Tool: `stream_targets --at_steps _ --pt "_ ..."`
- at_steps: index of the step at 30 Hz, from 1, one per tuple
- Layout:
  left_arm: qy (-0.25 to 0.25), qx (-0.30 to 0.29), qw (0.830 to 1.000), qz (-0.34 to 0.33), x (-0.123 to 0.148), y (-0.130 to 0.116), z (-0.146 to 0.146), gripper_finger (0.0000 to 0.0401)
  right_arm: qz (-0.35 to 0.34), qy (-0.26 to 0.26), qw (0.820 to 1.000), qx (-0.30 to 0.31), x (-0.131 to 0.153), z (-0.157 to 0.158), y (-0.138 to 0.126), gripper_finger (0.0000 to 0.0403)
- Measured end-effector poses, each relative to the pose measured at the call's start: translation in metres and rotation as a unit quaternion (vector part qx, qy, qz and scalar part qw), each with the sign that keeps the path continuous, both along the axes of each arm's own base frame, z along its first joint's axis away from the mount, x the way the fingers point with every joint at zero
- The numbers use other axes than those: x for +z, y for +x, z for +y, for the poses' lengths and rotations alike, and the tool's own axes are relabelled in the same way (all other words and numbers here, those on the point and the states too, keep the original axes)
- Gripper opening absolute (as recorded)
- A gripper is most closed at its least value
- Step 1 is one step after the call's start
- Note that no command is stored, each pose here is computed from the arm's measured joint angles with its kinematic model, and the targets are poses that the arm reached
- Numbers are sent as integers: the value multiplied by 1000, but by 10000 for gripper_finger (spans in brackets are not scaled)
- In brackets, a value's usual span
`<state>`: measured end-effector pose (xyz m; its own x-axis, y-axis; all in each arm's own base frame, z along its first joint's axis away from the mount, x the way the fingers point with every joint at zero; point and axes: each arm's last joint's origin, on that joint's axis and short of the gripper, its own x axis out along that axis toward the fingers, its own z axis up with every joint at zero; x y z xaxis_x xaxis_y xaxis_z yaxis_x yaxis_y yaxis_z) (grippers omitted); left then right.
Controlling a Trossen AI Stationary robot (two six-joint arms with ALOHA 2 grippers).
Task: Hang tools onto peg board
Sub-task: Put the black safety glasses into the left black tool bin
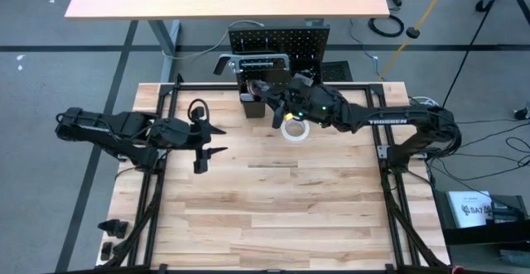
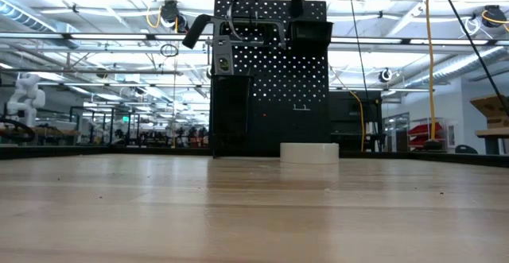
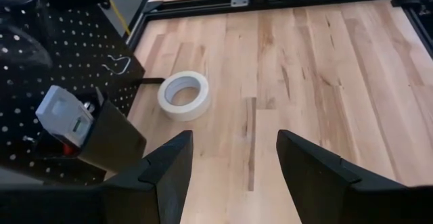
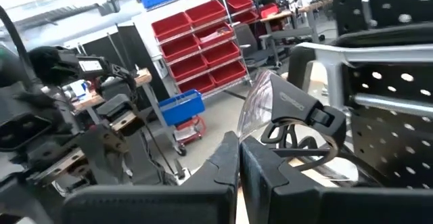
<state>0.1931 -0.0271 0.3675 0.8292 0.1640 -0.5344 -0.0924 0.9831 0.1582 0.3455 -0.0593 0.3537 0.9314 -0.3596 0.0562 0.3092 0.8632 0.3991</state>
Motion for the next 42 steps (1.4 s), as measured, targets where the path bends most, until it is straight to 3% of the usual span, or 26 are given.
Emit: stream_targets --at_steps 7,14,22,32,42 --pt "-9 6 1000 1 -1 0 0 219 4 -18 1000 -3 15 -4 26 0" --pt "-9 3 1000 13 -2 -2 -1 219 57 -16 998 -15 13 -9 48 0" --pt "-6 -11 1000 19 -3 -3 -6 219 50 16 997 -60 9 -18 48 0" --pt "-5 -28 999 19 -3 -5 -13 219 63 79 992 -72 1 -27 45 0" --pt "-5 -32 999 19 -3 -5 -14 219 64 88 991 -73 0 -27 45 0"
